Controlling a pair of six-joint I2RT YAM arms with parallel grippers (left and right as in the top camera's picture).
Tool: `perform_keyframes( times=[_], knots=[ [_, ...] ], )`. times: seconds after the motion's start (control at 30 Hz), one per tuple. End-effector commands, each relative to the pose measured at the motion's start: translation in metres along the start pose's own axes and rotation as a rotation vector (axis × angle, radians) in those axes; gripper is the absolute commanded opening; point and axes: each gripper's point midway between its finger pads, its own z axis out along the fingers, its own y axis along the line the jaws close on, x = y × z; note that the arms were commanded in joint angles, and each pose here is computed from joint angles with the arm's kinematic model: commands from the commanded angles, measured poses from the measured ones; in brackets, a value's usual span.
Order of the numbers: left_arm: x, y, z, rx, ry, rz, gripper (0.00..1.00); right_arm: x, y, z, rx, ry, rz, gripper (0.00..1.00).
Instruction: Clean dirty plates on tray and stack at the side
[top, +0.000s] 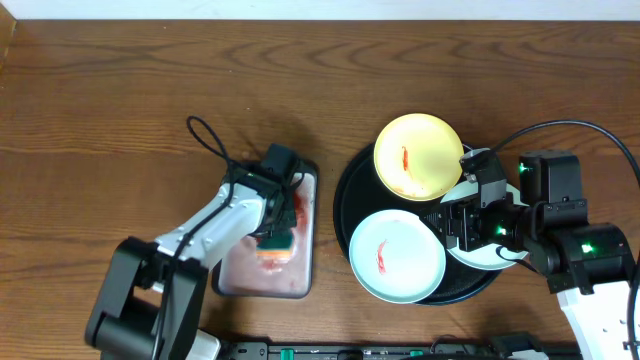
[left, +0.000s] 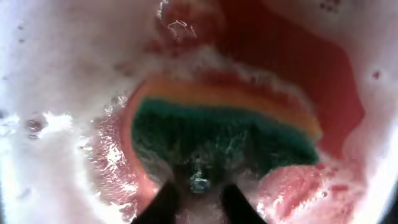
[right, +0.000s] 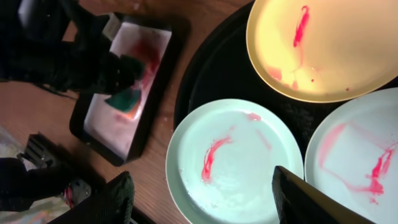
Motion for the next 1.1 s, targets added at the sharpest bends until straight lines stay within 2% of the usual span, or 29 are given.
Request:
perform_keyframes(
  times=[0.0, 0.23, 0.3, 0.4, 0.43, 0.5, 0.6, 0.67, 0.7, 0.8, 0.93, 1.07],
  knots=[
    [0.019, -0.005, 0.024, 0.03, 0.115, -0.003, 0.07, 0.0, 0.005, -0.002, -0.002, 0.005, 0.002, 0.69],
    [0.005, 0.001, -0.013, 0.063, 0.061, -0.044, 0.07, 0.024, -0.011, 0.005, 0.064, 0.119, 0.134, 0.6],
    [0.001, 0.002, -0.029, 0.086, 0.023, -0.052, 0.08, 0.037, -0.023, 0.011, 0.123, 0.176, 0.202, 0.46],
    [-0.001, 0.002, -0.052, 0.119, -0.032, -0.049, 0.23, 0.058, -0.039, 0.024, 0.184, 0.264, 0.29, 0.38],
    [-0.001, 0.002, -0.059, 0.129, -0.047, -0.049, 0.24, 0.068, -0.043, 0.03, 0.191, 0.304, 0.316, 0.38],
    [0.0, 0.003, -0.067, 0.138, -0.062, -0.049, 0.31, 0.087, -0.048, 0.042, 0.206, 0.374, 0.371, 0.37],
    [0.003, 0.005, -0.072, 0.141, -0.066, -0.049, 0.34, 0.119, -0.063, 0.059, 0.276, 0.471, 0.466, 0.4],
    [0.004, 0.006, -0.071, 0.137, -0.061, -0.049, 0.38, 0.135, -0.083, 0.068, 0.389, 0.486, 0.536, 0.55],
    [0.004, 0.006, -0.07, 0.135, -0.057, -0.049, 0.38, 0.141, -0.095, 0.073, 0.45, 0.485, 0.554, 0.55],
    [0.007, 0.007, -0.067, 0.126, -0.042, -0.049, 0.38, 0.154, -0.113, 0.086, 0.518, 0.489, 0.596, 0.44],
    [0.007, 0.008, -0.067, 0.123, -0.038, -0.049, 0.38, 0.153, -0.117, 0.108, 0.474, 0.479, 0.598, 0.31],
    [0.008, 0.008, -0.067, 0.123, -0.038, -0.049, 0.38, 0.143, -0.115, 0.12, 0.422, 0.45, 0.569, 0.06]
  ],
)
